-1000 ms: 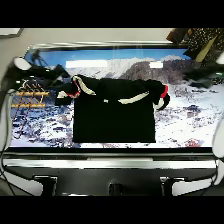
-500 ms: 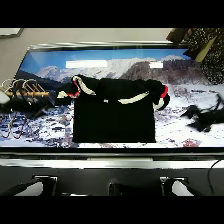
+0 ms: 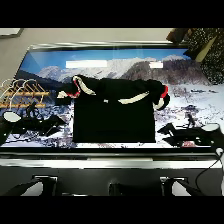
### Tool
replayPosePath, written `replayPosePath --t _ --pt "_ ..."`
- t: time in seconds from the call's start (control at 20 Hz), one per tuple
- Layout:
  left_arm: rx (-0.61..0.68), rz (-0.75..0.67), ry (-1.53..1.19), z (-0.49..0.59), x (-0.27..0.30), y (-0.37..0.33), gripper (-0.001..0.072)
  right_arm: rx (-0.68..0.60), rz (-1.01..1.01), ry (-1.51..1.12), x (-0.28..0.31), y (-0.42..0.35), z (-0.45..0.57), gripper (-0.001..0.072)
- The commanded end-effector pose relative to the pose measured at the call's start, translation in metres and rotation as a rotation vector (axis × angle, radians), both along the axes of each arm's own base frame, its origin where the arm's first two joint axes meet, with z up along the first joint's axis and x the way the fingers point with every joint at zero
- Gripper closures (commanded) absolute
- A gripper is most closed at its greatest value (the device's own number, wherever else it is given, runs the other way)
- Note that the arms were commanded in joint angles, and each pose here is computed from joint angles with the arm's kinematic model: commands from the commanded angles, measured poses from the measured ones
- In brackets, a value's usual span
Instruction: Fold the clothes and pants, and hang the long-sleeved shirts on hangers.
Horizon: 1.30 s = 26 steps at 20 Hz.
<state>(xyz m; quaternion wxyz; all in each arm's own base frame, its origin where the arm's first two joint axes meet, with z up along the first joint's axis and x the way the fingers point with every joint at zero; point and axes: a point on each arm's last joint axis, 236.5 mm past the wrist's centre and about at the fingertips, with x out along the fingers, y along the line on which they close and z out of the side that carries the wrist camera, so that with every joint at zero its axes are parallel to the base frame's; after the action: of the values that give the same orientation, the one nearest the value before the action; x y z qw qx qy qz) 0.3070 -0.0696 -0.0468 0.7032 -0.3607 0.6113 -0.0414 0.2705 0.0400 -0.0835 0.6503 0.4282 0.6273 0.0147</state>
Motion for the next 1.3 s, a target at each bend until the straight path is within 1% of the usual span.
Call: replayPosePath --t 0.0,0.05,0.1,0.15,0.2,0.25,0.3,0.35,0.55,0.85,0.9,1.0,1.05,1.1,1.2,1.25 --pt "-0.016 -0.024 0.01 -0.002 -0.006 -0.01 0.0092 -0.015 0.075 0.018 0.002 0.034 -0.026 0.0152" --pt "-0.02 -0.036 0.017 -0.002 -0.009 -0.013 0.0092 -0.006 0.088 0.022 0.002 0.043 -0.029 0.0153" --pt "-0.022 -0.048 0.024 -0.002 -0.011 -0.016 0.0093 -0.001 0.093 0.017 0.004 0.05 -0.03 0.0181" --pt "-0.023 -0.054 0.027 -0.003 -0.012 -0.018 0.0093 -0.004 0.096 0.009 0.006 0.053 -0.03 0.0274" --pt "-0.023 -0.059 0.032 -0.004 -0.013 -0.02 0.0092 -0.001 0.091 0.006 0.007 0.053 -0.029 0.048" --pt "-0.025 -0.066 0.041 -0.007 -0.015 -0.022 0.0092 -0.001 0.088 0.004 0.007 0.053 -0.027 0.0614" --pt "-0.027 -0.074 0.053 -0.01 -0.018 -0.025 0.0093 -0.006 0.091 -0.012 0.009 0.053 -0.023 0.0643" --pt "-0.029 -0.081 0.066 -0.014 -0.021 -0.027 0.0093 -0.01 0.09 -0.032 0.011 0.053 -0.017 0.0668" --pt "-0.033 -0.141 0.118 -0.031 -0.034 -0.047 0.0093 -0.019 0.064 -0.065 0.015 0.051 -0.001 0.0668" --pt "-0.035 -0.191 0.107 -0.043 -0.032 -0.078 0.0094 -0.001 0.066 -0.063 0.011 0.055 0.006 0.0668" --pt "-0.034 -0.203 0.116 -0.046 -0.035 -0.082 0.0099 0.0 0.06 -0.066 0.012 0.055 0.008 0.0668" --pt "-0.034 -0.222 0.13 -0.05 -0.039 -0.088 0.0132 0.005 0.049 -0.073 0.013 0.056 0.013 0.0668" --pt "-0.036 -0.223 0.128 -0.05 -0.038 -0.088 0.0444 0.013 0.045 -0.078 0.014 0.057 0.016 0.0668" --pt "-0.039 -0.225 0.118 -0.047 -0.035 -0.089 0.0669 0.047 0.025 -0.085 0.017 0.063 0.021 0.0668" --pt "-0.039 -0.227 0.042 -0.026 -0.011 -0.091 0.0669 0.141 0.027 -0.159 0.032 0.085 0.045 0.0668" --pt "-0.036 -0.235 -0.031 -0.006 0.01 -0.093 0.067 0.151 0.058 -0.229 0.045 0.094 0.062 0.0668"
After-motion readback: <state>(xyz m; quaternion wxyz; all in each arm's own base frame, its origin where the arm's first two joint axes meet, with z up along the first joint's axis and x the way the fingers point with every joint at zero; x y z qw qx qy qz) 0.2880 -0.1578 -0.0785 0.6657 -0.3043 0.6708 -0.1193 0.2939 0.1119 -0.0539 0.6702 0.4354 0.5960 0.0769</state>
